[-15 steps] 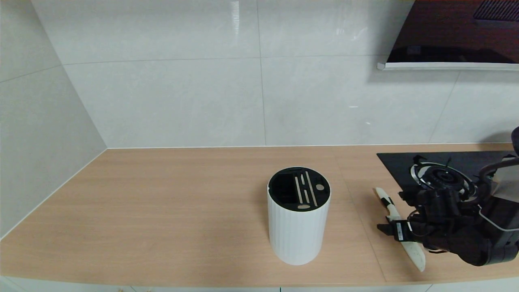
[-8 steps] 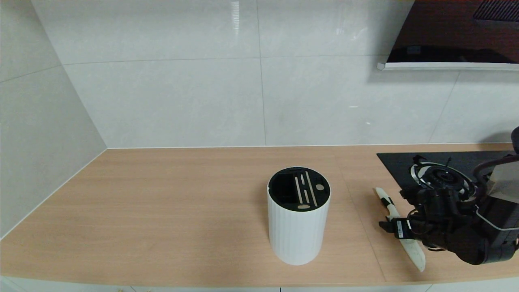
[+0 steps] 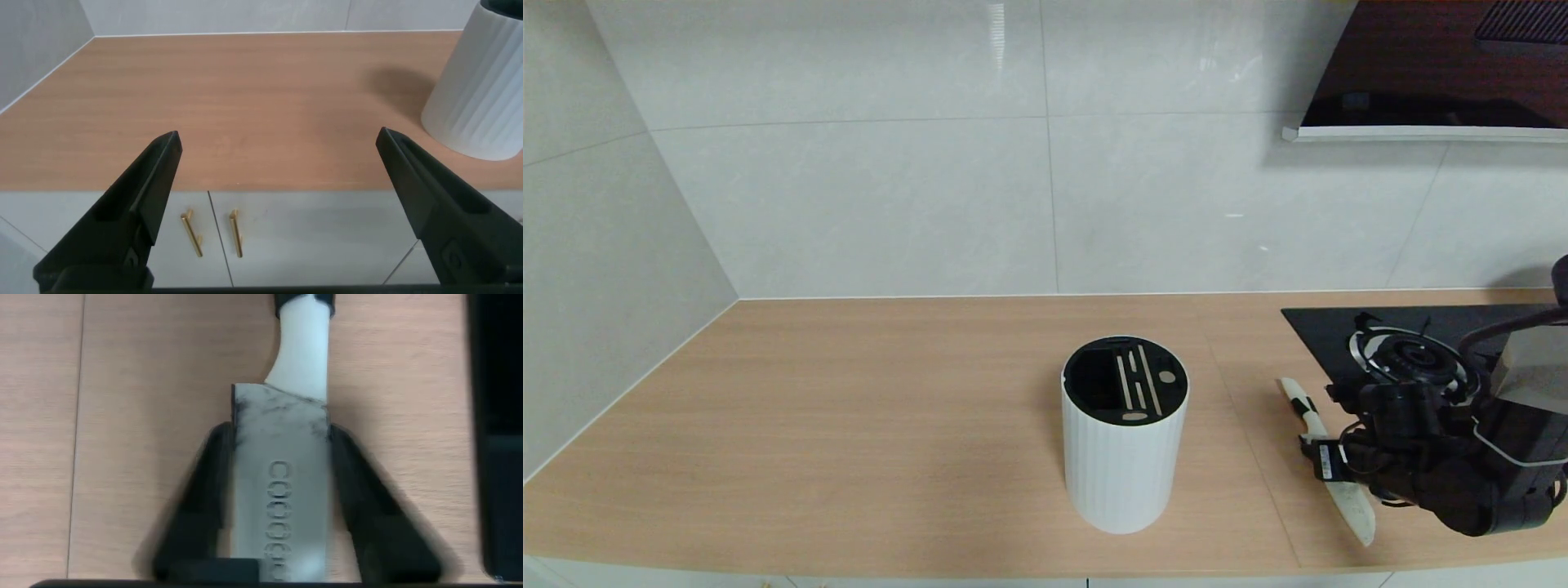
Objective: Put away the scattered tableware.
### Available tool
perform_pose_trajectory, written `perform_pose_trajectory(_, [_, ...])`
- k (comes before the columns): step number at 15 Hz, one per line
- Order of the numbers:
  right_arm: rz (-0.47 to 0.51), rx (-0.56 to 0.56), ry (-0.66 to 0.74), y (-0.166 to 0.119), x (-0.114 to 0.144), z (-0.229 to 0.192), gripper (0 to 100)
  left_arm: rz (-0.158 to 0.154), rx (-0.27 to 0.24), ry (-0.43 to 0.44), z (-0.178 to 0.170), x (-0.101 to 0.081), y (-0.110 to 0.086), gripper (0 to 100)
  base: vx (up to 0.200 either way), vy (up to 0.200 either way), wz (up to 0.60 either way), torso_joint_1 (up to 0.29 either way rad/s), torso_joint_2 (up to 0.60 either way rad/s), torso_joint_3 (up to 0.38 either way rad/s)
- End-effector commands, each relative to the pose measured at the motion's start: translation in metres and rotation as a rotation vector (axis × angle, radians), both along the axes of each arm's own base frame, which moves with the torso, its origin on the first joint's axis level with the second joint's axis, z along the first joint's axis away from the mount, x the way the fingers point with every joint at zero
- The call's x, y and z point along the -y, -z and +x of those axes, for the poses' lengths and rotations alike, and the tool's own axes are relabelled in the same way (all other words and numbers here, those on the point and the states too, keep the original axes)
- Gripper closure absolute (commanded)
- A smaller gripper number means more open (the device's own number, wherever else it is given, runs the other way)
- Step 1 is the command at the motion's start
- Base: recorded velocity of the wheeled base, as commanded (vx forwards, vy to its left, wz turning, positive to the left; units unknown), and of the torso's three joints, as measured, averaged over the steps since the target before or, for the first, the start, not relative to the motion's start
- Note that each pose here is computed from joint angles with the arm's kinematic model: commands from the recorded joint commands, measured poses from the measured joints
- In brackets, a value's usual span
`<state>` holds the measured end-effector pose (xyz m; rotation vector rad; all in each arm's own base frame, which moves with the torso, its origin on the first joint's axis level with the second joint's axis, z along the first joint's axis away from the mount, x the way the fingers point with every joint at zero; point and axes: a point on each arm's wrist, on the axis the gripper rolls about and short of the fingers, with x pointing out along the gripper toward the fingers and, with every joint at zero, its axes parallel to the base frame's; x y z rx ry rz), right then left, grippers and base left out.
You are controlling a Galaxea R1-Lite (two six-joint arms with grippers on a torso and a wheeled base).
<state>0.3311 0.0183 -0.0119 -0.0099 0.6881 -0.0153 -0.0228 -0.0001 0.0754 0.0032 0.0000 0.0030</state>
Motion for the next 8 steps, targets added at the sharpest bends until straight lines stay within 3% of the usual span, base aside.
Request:
perform_pose_trajectory(1, [-0.003,-0.007,0.001,0.001,0.000,0.000,100,0.000,0.000,0.000,0.000,0.000,0.000,0,0.000,0.000,0.00,0.000,0.00,0.000])
perform_pose_trajectory(5, [-0.010,-0.002,0.011,0.000,-0.001,-0.001,100,0.000,0.000,0.000,0.000,0.000,0.000,0,0.000,0.000,0.00,0.000,0.00,0.000])
perform_pose_trajectory(8, [-0.015,0.066,0.018,-0.017,0.000,-0.007,100,0.000,0.000,0.000,0.000,0.000,0.000,0,0.000,0.000,0.00,0.000,0.00,0.000])
